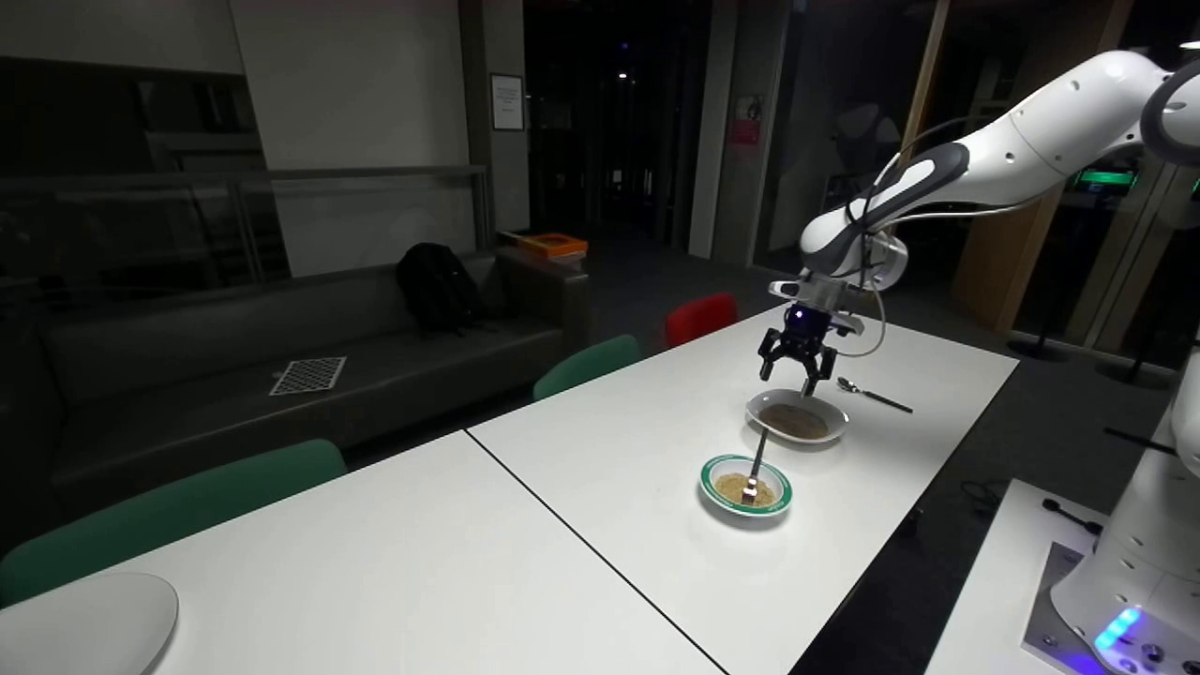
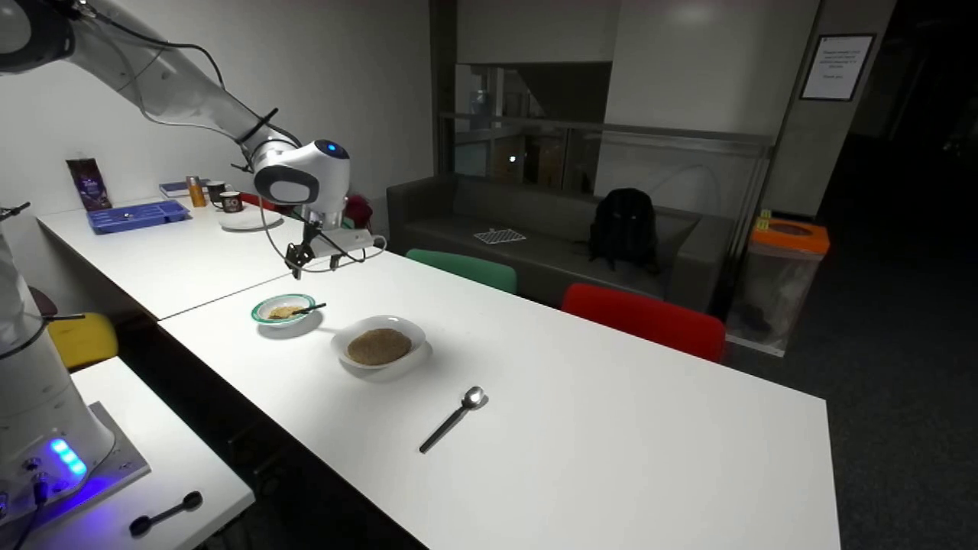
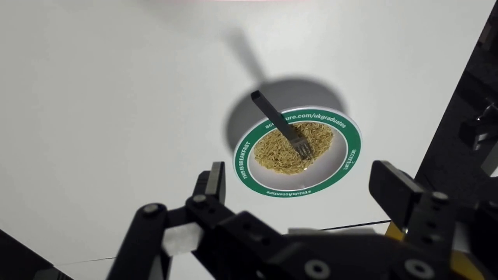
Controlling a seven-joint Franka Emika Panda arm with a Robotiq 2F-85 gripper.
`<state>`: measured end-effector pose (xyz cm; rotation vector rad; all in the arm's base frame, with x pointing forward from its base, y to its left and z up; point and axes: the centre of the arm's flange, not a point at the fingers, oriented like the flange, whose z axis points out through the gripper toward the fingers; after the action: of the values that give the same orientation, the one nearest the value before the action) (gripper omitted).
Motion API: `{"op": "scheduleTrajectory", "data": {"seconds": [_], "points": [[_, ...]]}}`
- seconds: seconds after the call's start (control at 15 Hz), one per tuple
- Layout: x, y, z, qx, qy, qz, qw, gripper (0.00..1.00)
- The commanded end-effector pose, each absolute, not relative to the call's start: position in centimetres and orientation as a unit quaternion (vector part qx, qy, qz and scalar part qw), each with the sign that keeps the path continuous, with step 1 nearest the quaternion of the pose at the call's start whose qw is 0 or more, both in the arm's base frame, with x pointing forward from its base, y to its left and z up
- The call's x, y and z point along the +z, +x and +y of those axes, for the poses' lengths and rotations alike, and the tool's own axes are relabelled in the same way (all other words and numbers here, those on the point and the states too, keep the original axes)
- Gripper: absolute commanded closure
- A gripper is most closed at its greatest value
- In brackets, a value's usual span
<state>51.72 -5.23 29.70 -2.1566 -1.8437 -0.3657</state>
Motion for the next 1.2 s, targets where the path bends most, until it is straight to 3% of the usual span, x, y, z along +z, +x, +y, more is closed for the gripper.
{"op": "scheduleTrajectory", "data": {"seconds": [0.0,1.13], "points": [[28.5,51.9,-5.1,-0.128,-0.743,-0.642,0.135,0.0],[27.2,51.6,-2.0,-0.092,-0.702,-0.693,0.132,0.0]]}}
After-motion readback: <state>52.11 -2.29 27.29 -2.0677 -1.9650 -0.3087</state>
